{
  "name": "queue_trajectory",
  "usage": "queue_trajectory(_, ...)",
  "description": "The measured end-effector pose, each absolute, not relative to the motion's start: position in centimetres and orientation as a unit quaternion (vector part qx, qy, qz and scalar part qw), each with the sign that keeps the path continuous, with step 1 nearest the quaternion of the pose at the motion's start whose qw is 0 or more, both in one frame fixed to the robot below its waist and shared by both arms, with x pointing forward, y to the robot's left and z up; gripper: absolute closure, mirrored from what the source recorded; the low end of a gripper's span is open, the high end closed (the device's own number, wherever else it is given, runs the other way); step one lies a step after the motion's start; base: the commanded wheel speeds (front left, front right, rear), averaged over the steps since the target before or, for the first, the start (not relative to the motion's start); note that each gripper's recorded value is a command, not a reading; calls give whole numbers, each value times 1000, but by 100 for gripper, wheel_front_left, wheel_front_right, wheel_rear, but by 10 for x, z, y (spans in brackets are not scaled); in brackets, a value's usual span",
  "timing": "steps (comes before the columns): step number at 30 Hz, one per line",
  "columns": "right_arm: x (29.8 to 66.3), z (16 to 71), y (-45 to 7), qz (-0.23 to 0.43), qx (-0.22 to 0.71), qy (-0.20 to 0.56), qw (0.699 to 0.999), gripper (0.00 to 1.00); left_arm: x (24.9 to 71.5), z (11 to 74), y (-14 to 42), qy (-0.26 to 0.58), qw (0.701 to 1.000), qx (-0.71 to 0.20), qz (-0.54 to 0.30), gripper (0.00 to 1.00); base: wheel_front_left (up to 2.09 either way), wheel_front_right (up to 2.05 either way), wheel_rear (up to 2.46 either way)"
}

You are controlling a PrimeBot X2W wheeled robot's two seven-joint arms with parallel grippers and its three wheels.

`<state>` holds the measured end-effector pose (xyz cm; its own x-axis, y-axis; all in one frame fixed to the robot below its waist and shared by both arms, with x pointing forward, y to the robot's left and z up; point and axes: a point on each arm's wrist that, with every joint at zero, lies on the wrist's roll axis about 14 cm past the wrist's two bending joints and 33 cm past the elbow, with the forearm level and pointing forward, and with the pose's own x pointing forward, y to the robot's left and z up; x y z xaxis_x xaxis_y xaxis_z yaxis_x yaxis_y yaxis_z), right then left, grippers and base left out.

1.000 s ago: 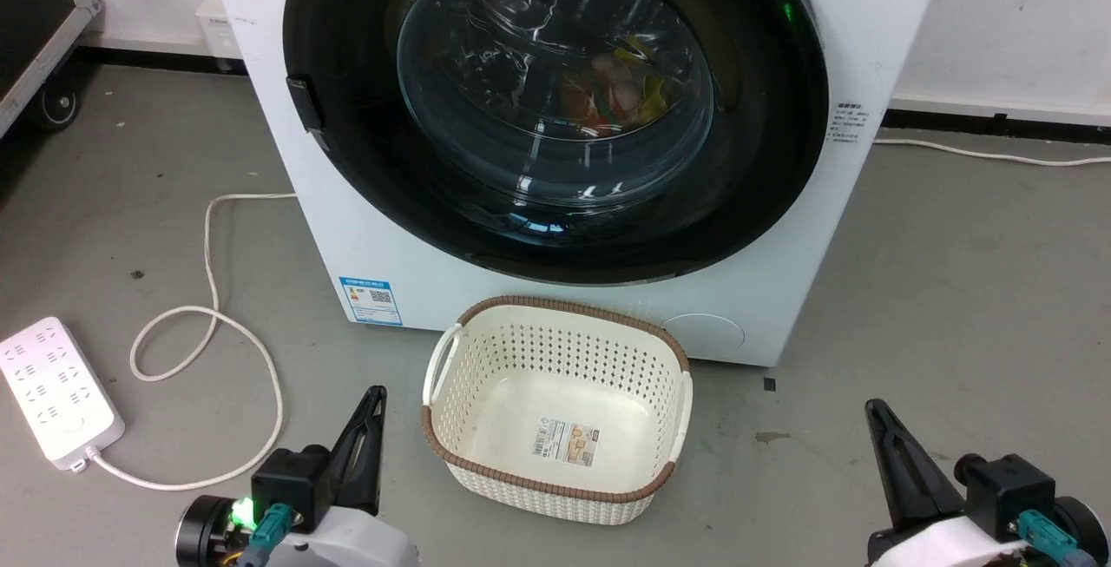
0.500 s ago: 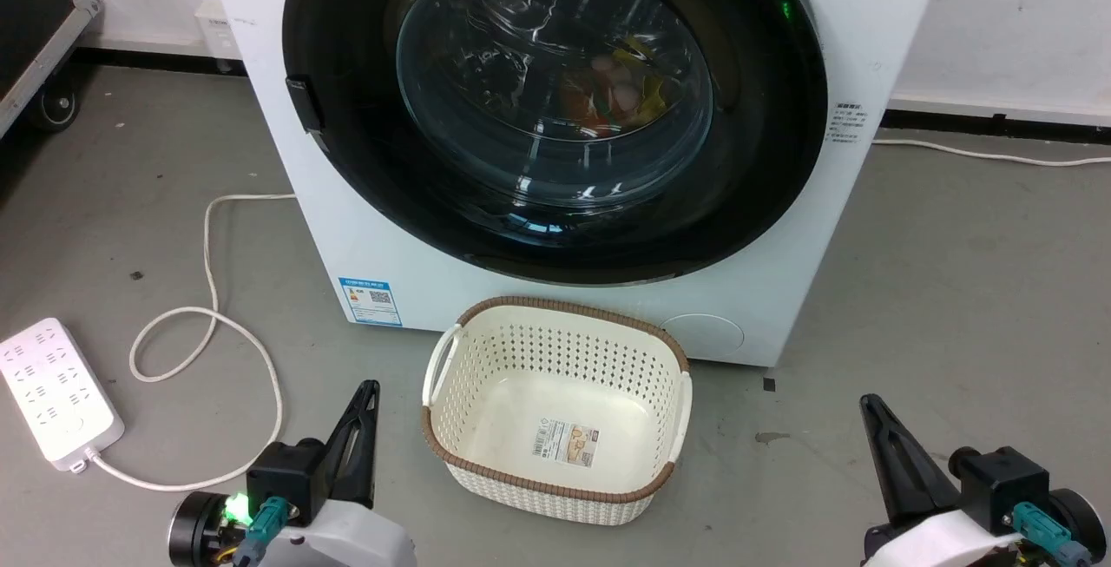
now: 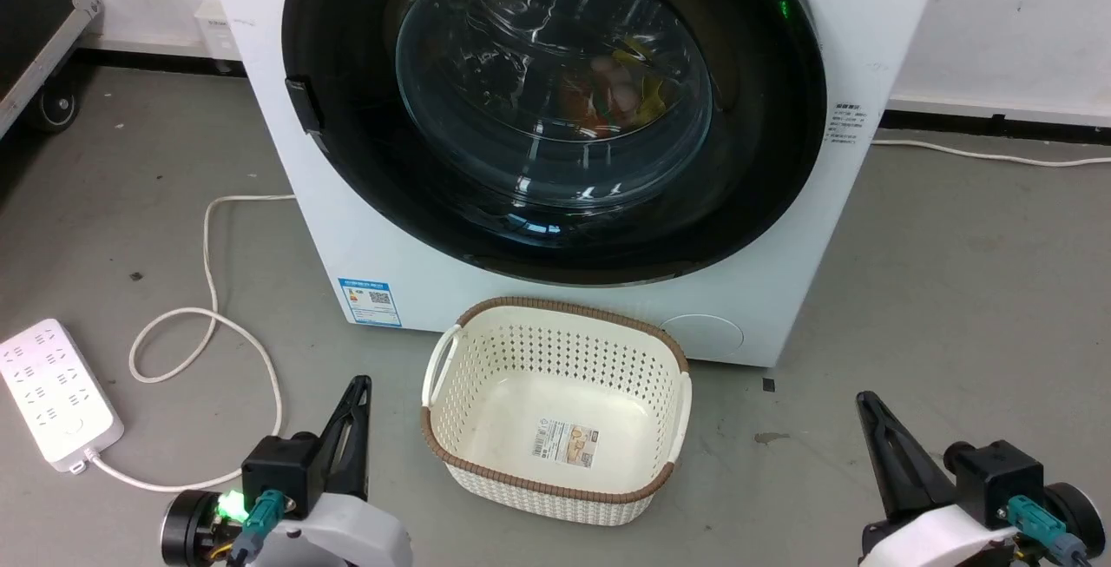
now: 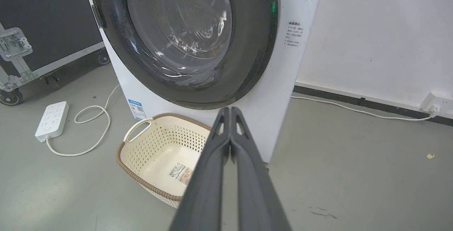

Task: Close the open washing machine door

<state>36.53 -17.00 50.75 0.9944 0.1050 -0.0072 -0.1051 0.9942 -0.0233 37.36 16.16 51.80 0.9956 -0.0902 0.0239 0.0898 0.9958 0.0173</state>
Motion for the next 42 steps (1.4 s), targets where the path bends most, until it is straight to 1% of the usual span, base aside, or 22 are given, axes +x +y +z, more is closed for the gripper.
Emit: queue_trajectory(42,368,518,-163,63,-22,10,998,100,376,529,173,-6,1000,21,-11,100,0,0,0)
